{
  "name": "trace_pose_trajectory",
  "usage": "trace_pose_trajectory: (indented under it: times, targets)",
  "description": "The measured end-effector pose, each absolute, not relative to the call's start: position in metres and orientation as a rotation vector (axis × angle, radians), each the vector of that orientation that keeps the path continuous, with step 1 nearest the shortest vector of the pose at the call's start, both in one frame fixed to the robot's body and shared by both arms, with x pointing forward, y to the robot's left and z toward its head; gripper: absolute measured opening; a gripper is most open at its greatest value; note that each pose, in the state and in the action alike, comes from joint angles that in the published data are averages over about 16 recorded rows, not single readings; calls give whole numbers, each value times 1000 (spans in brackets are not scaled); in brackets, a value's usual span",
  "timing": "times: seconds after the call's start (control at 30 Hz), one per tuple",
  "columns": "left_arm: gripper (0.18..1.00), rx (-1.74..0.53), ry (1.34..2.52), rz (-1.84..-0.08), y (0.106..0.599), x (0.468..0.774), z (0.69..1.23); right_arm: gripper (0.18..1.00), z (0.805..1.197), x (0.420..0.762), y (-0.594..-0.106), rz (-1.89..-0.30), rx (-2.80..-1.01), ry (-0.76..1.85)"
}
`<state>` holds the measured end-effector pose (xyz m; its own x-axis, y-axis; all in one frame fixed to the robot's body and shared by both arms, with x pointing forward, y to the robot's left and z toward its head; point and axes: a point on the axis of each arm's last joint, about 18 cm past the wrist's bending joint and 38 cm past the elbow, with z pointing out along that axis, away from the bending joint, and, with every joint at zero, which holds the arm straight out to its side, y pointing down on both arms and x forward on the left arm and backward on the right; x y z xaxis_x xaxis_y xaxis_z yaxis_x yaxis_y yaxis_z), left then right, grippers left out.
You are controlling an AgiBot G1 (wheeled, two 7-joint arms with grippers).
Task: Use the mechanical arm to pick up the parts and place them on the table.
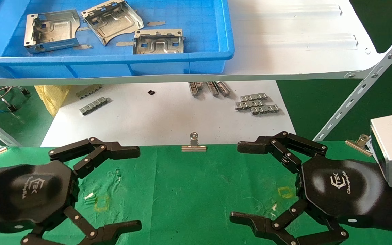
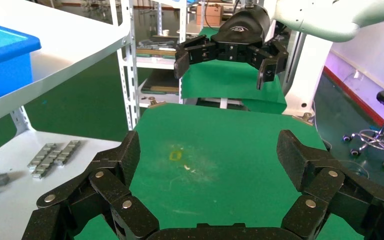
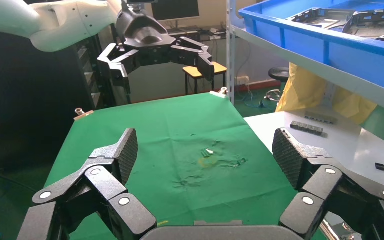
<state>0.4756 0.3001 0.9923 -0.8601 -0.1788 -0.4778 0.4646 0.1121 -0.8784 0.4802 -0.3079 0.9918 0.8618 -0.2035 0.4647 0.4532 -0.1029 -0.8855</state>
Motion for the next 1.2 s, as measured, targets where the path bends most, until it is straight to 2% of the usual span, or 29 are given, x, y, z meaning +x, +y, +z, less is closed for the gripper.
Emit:
trace_pose_trajectory:
  times: [0.4, 0.6, 0.77, 1.0, 1.2]
  targets:
    - [1001, 277, 1924, -1798, 300, 476, 992, 990, 992, 480, -308, -559, -1582, -201]
    - [1001, 277, 1924, -1798, 300, 476, 992, 954, 992, 480, -308, -559, -1582, -201]
    - [1001, 277, 1924, -1798, 300, 476, 992, 897, 992, 480, -308, -559, -1582, -201]
    - [1001, 277, 1924, -1798, 300, 476, 992, 774, 992, 480, -308, -559, -1582, -201]
    - [1001, 277, 1924, -1798, 300, 476, 992, 626, 992, 480, -308, -559, -1582, -201]
